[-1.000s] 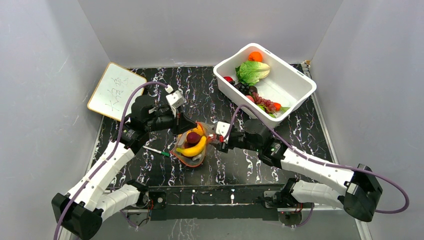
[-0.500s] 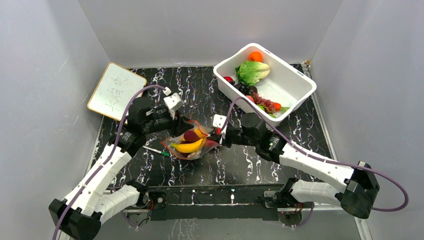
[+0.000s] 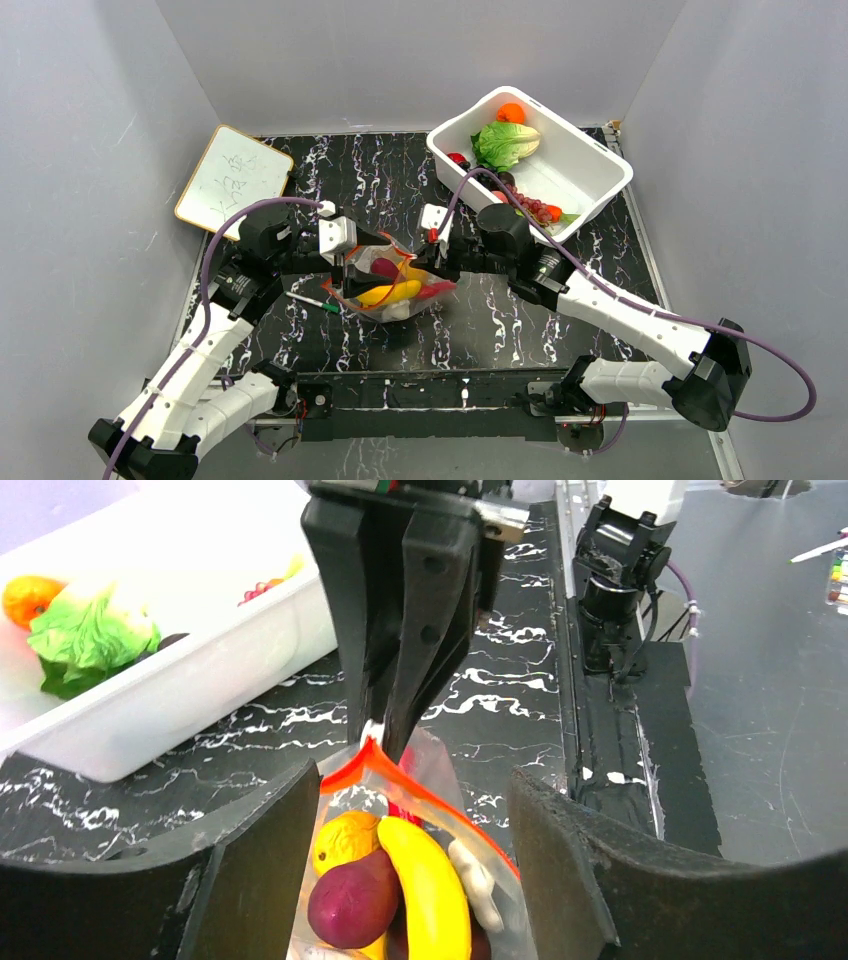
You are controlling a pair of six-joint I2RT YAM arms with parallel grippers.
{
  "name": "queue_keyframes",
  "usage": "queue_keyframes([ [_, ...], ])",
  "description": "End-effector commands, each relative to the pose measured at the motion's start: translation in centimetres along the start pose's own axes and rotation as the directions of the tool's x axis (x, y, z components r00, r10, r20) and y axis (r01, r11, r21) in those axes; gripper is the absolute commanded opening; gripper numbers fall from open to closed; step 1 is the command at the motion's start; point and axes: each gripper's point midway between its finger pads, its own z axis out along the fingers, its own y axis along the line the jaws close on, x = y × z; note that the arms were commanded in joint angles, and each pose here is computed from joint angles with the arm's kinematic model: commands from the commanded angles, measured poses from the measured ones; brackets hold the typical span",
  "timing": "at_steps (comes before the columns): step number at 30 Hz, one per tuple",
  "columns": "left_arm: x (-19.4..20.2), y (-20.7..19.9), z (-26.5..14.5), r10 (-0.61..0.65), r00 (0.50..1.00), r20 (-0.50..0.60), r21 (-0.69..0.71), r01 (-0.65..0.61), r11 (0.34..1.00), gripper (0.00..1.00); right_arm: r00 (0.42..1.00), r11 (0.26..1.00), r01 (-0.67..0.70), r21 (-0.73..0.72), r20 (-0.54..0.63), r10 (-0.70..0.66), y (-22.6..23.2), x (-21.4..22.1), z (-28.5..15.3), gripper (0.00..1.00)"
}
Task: Place the food in the zip-top bag and seal the zipper
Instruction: Adjust the zipper food storage bag at the center of the board.
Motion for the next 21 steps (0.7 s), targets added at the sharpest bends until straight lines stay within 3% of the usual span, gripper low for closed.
queue_keyframes([
  [1, -2.8, -0.9, 0.3, 0.124, 0.987, 0.100, 0.097, -0.134, 0.986, 0.68, 0.999, 1.000, 0.013, 0.001, 0.042, -0.013, -0.8, -2.6, 0.2, 0.00],
  [14, 0.6, 0.8, 2.1, 0.025, 1.000, 0.013, 0.116, -0.026, 0.993, 0.75, 0.996, 1.000, 0.017, -0.006, 0.085, -0.017, -1.0, -4.4, 0.4, 0.00],
  [17, 1.2, 0.8, 2.2, 0.010, 1.000, -0.009, 0.116, -0.009, 0.993, 0.67, 0.997, 1.000, 0.011, 0.007, 0.082, -0.011, -1.2, -4.4, 0.3, 0.00],
  [21, 2.1, 1.3, 2.3, -0.004, 0.999, -0.039, 0.088, 0.007, 0.996, 0.39, 0.995, 0.999, -0.018, 0.035, 0.096, 0.015, -1.5, -4.7, -0.1, 0.00],
])
